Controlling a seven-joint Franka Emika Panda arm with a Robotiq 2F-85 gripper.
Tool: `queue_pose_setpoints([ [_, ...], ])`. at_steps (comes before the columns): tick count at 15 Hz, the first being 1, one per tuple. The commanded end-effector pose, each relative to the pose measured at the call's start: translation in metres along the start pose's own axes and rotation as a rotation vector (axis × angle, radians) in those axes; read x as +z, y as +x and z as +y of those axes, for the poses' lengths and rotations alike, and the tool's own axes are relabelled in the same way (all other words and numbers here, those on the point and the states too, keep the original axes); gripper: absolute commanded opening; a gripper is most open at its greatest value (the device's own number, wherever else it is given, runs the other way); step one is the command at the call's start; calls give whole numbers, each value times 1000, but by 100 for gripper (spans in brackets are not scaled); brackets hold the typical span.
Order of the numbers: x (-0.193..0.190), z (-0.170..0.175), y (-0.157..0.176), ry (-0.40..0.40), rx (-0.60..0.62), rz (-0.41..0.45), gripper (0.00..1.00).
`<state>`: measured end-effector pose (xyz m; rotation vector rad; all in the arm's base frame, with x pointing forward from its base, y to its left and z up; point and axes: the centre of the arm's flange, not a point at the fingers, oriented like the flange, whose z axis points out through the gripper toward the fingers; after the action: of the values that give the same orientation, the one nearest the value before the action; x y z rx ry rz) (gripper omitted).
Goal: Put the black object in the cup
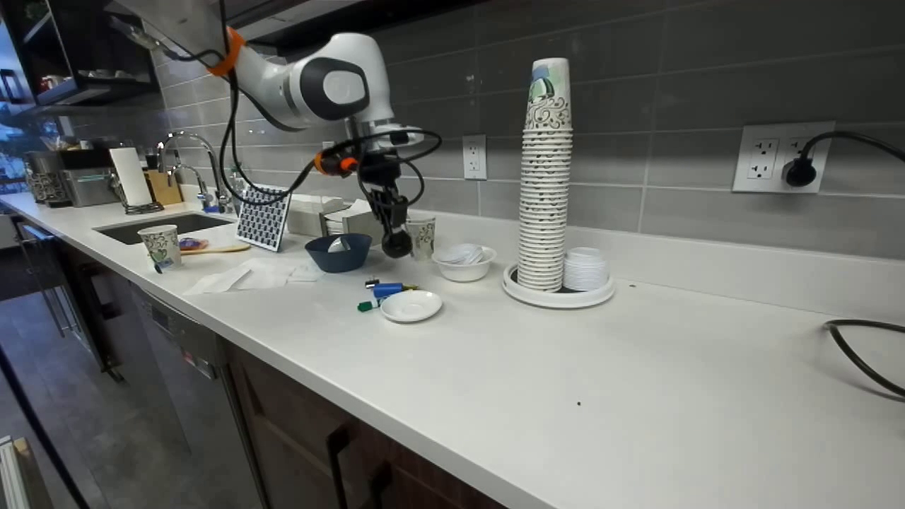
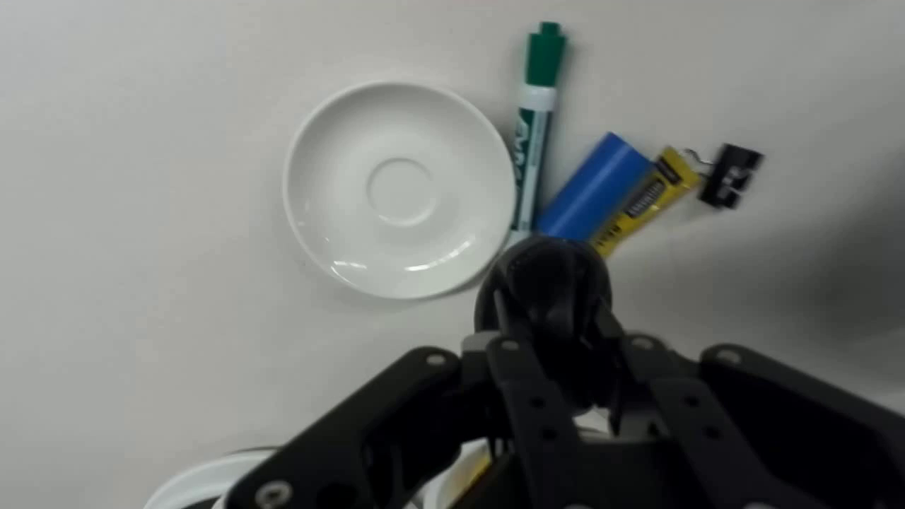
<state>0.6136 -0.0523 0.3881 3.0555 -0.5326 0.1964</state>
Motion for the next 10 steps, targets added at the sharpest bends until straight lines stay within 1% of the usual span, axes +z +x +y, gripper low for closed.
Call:
queue_pose_setpoints([
  [1,-38,-32,-22,158,79,96,6],
  [2,-43,-48,-23,211,99,102,6],
  [3,-45,-66,-24,256,123,126,6],
  [5,-46,-106,-19,322,166,208,6],
  [8,-51,-153,3,370,237,361,6],
  [10,-58,-173,20,387,267,449,6],
])
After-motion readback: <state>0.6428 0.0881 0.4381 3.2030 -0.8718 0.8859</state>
